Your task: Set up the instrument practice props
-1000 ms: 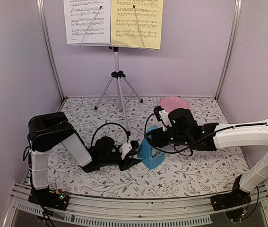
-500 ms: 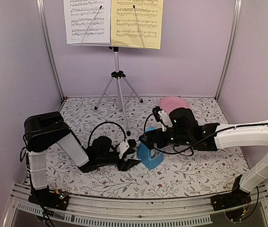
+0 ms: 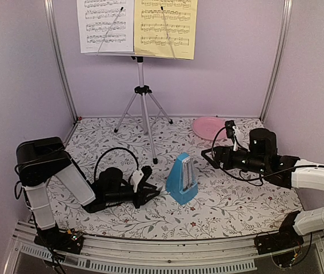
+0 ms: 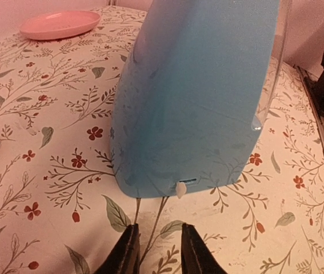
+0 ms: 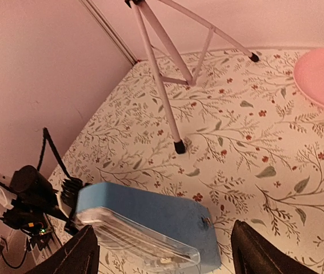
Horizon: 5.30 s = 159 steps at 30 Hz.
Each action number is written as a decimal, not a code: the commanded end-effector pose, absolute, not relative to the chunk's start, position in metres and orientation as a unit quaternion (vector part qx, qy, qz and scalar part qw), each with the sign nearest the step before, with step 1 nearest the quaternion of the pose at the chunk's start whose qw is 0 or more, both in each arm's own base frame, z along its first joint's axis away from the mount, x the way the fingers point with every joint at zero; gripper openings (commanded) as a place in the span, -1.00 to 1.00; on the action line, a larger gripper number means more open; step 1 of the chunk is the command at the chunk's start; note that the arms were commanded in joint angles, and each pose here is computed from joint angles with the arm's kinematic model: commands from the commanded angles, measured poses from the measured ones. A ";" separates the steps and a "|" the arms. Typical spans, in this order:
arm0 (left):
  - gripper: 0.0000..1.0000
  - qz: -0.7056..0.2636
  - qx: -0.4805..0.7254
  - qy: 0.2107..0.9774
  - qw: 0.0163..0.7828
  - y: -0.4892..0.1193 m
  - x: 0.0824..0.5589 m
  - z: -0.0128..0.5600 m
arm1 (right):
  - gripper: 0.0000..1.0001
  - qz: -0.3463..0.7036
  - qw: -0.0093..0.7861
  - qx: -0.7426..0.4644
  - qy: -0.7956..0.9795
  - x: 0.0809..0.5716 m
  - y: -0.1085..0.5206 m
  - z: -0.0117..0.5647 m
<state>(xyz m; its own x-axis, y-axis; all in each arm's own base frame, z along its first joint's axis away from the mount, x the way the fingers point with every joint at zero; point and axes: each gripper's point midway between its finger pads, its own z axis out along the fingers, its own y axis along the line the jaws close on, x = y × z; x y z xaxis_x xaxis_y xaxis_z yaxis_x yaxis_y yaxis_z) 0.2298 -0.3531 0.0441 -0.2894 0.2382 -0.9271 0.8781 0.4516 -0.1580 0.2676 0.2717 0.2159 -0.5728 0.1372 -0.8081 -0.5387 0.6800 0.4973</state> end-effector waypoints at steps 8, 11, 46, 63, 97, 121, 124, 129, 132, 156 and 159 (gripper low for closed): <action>-0.64 -0.379 0.370 0.730 0.432 -0.375 0.239 0.042 | 0.16 0.364 0.349 -0.134 0.853 0.266 0.276 0.110; -0.65 -0.370 0.370 0.741 0.422 -0.379 0.243 0.031 | 0.10 0.357 0.342 -0.141 0.858 0.269 0.279 0.097; -0.06 -0.290 0.358 0.755 0.466 -0.378 0.312 0.081 | -0.21 0.401 0.261 -0.193 0.857 0.224 0.338 0.031; 0.98 -0.377 0.325 0.687 0.529 -0.328 0.233 0.155 | 0.16 0.468 0.283 -0.184 0.816 0.200 0.352 0.056; 0.46 -0.250 0.286 0.774 0.506 -0.415 0.279 0.111 | 0.73 0.421 0.367 -0.153 0.815 0.210 0.311 0.066; -0.67 -0.212 0.314 0.690 0.617 -0.387 0.272 0.197 | 0.37 0.461 0.398 -0.172 0.775 0.220 0.342 0.087; -0.71 -0.177 0.314 0.691 0.626 -0.383 0.278 0.204 | 0.30 0.464 0.407 -0.173 0.768 0.220 0.344 0.091; -0.76 -0.155 0.312 0.690 0.634 -0.383 0.280 0.219 | 0.22 0.472 0.422 -0.176 0.753 0.221 0.354 0.095; -0.79 -0.158 0.310 0.692 0.633 -0.384 0.278 0.227 | 0.17 0.476 0.433 -0.183 0.743 0.220 0.364 0.099; -0.85 -0.213 0.302 0.672 0.642 -0.390 0.261 0.267 | -0.32 0.433 0.456 -0.188 0.754 0.242 0.406 0.099; -0.86 -0.216 0.301 0.669 0.644 -0.389 0.259 0.270 | -0.32 0.422 0.455 -0.182 0.763 0.245 0.404 0.095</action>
<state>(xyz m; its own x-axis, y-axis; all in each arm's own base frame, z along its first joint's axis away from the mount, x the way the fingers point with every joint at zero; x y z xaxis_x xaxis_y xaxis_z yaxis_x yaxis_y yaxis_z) 0.2684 -0.3826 0.2038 -0.0791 0.3035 -0.9496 0.6694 0.7220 0.1750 0.2378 0.4053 0.1061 -0.5123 0.1189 -0.8506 -0.6962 0.5225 0.4923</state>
